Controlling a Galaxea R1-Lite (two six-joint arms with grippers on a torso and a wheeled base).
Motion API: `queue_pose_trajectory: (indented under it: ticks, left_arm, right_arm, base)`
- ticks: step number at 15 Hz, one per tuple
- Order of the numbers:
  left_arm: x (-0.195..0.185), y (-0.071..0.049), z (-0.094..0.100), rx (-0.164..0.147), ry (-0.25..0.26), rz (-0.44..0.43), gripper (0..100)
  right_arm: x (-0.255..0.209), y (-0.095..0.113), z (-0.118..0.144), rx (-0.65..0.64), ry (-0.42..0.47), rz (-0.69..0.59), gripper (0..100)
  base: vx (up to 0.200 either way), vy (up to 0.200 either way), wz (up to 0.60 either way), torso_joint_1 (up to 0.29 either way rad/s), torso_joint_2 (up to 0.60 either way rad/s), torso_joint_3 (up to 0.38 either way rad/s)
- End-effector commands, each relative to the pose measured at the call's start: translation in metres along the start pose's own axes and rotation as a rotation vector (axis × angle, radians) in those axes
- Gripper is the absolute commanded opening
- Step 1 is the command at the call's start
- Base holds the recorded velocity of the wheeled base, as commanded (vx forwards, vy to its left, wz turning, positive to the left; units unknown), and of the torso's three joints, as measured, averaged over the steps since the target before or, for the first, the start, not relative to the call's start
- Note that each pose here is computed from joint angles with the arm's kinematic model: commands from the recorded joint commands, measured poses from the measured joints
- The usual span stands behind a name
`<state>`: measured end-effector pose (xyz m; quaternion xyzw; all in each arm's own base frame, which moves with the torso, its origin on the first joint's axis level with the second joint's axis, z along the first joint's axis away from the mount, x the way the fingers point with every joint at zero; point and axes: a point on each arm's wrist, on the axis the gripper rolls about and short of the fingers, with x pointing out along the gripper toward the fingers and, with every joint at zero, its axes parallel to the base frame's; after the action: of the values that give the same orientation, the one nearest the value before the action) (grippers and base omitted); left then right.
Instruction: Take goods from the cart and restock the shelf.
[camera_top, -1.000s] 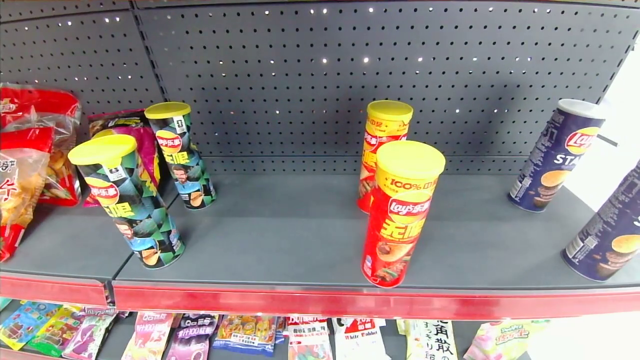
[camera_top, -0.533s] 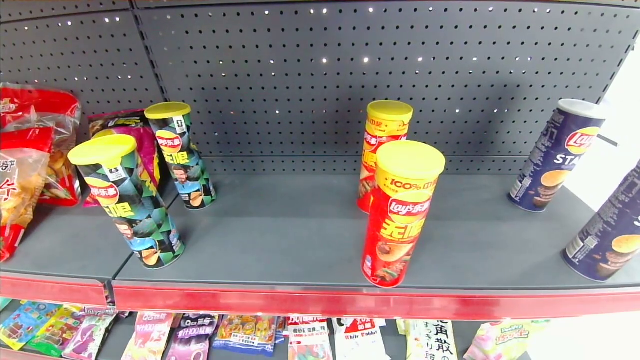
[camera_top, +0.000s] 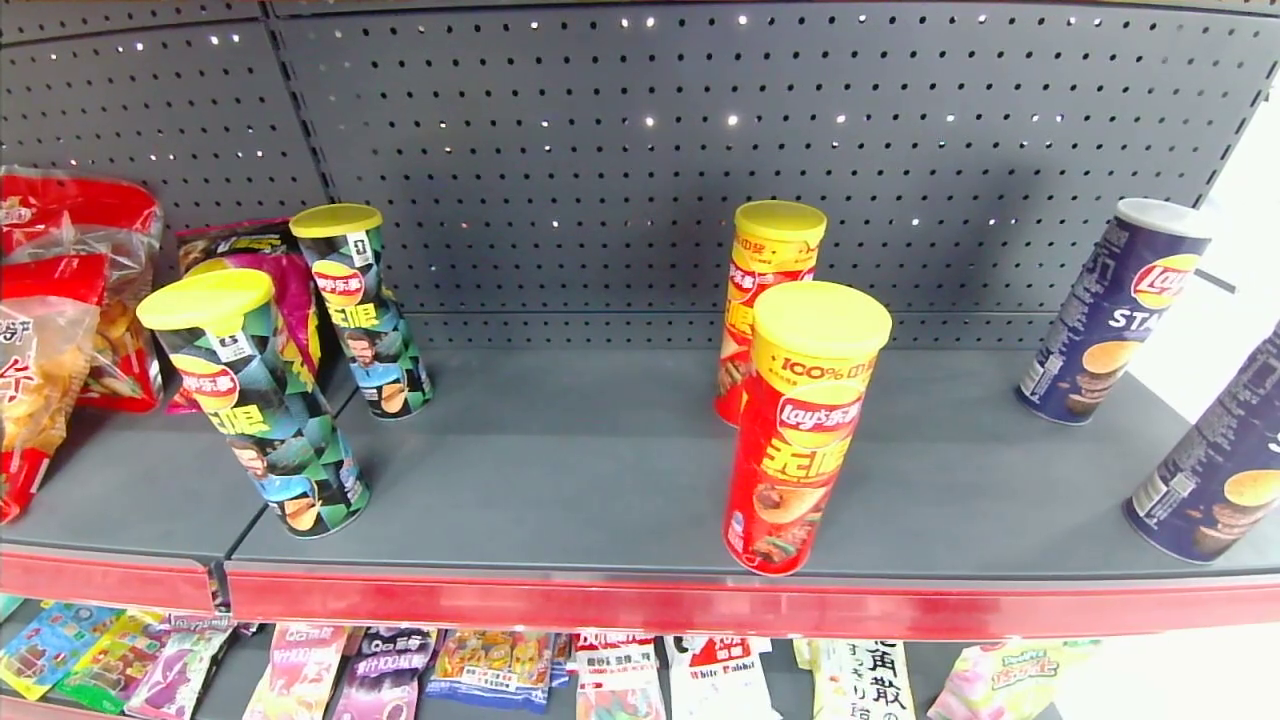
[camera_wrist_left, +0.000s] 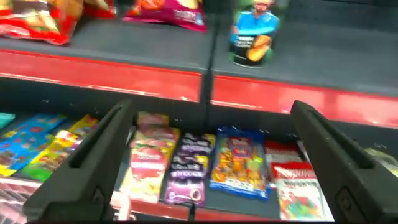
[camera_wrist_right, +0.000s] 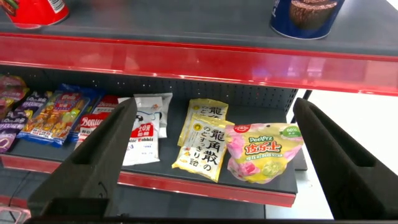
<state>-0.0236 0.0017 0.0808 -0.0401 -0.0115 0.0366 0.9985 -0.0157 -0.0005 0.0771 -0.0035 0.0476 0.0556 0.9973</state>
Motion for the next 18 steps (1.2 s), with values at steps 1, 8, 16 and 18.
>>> queue_pose_trajectory:
  ticks: [1, 8, 16, 18]
  left_arm:
    - [0.001, 0.001, -0.004, 0.009, 0.003, 0.017, 100]
    - [0.001, -0.001, -0.005, 0.085, 0.023, -0.079, 100]
    - [0.001, -0.001, -0.005, 0.083, 0.023, -0.078, 100]
    - [0.001, -0.001, -0.005, 0.083, 0.023, -0.078, 100]
  right_arm:
    - [0.000, 0.000, 0.000, 0.000, 0.001, 0.001, 100]
    - [0.000, 0.000, 0.000, -0.006, 0.001, 0.002, 100]
    - [0.003, 0.001, 0.095, 0.077, -0.086, 0.156, 100]
    - [0.017, 0.004, 0.113, 0.082, -0.028, 0.286, 100]
  base:
    - [0.000, 0.000, 0.00, 0.000, 0.00, 0.000]
    - [0.000, 0.000, 0.00, 0.000, 0.00, 0.000]
    - [0.000, 0.000, 0.00, 0.000, 0.00, 0.000]
    - [0.000, 0.000, 0.00, 0.000, 0.00, 0.000]
